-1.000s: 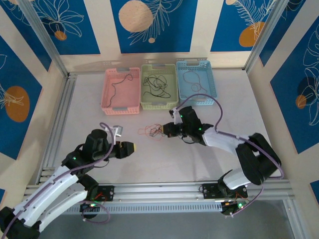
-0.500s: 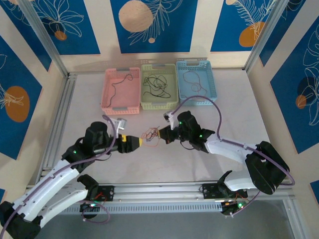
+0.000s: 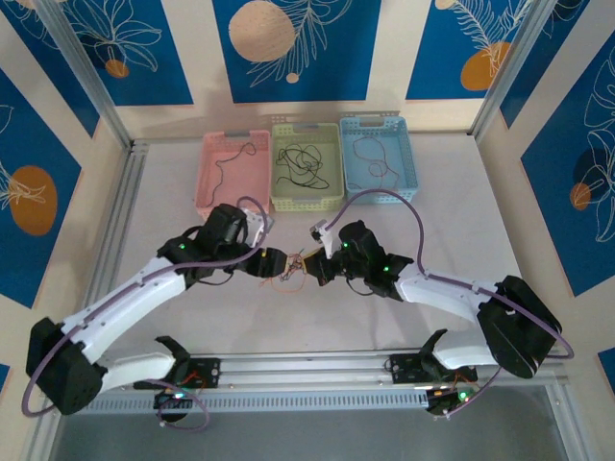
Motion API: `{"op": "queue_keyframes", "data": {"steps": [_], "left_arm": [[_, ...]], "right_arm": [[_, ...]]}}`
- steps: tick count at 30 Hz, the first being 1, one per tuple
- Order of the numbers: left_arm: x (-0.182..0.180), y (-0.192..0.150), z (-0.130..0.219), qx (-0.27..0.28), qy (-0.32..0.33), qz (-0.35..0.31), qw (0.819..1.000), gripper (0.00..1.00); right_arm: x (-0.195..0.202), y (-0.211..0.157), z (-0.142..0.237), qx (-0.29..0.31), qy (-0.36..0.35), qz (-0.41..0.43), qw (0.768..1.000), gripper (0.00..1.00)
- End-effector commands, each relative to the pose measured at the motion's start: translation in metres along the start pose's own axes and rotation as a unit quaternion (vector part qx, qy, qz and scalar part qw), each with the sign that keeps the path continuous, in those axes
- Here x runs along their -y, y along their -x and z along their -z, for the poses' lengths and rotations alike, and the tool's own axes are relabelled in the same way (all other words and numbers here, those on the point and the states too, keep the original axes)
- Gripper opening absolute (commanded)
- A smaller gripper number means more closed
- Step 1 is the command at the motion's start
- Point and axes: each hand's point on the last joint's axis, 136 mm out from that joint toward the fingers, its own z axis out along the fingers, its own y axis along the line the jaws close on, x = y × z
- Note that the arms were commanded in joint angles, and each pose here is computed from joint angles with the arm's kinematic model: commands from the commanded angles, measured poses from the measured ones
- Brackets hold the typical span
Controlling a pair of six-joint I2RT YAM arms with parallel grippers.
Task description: Untangle the cables
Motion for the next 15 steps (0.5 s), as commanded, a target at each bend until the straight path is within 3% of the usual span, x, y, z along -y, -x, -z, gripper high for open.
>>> {"op": "queue_keyframes", "data": {"steps": [1,5,12,15], "left_arm": [[0.015,0.004,-0.007,-0.005,-0.028,-0.026,0.999,0.65],[0.011,-0.004,-0.025,-0.018,-0.027,-0.021,0.999,0.51],[-0.001,-0.011,-0.033,-0.016,-0.008,-0.013,1.000,0.00],[-0.005,-0.011,-0.027,-0.004,0.004,-0.015,1.000,0.00]], "right_arm": [[-0.006,0.004,0.004,0.011,0.005,0.019,1.000,0.00],[-0.005,0.004,0.006,0.013,0.005,0.018,1.000,0.00],[-0.008,0.008,0.013,0.027,0.012,0.014,0.999,0.00],[-0.006,0.010,0.018,0.034,0.010,0.007,0.999,0.00]]}}
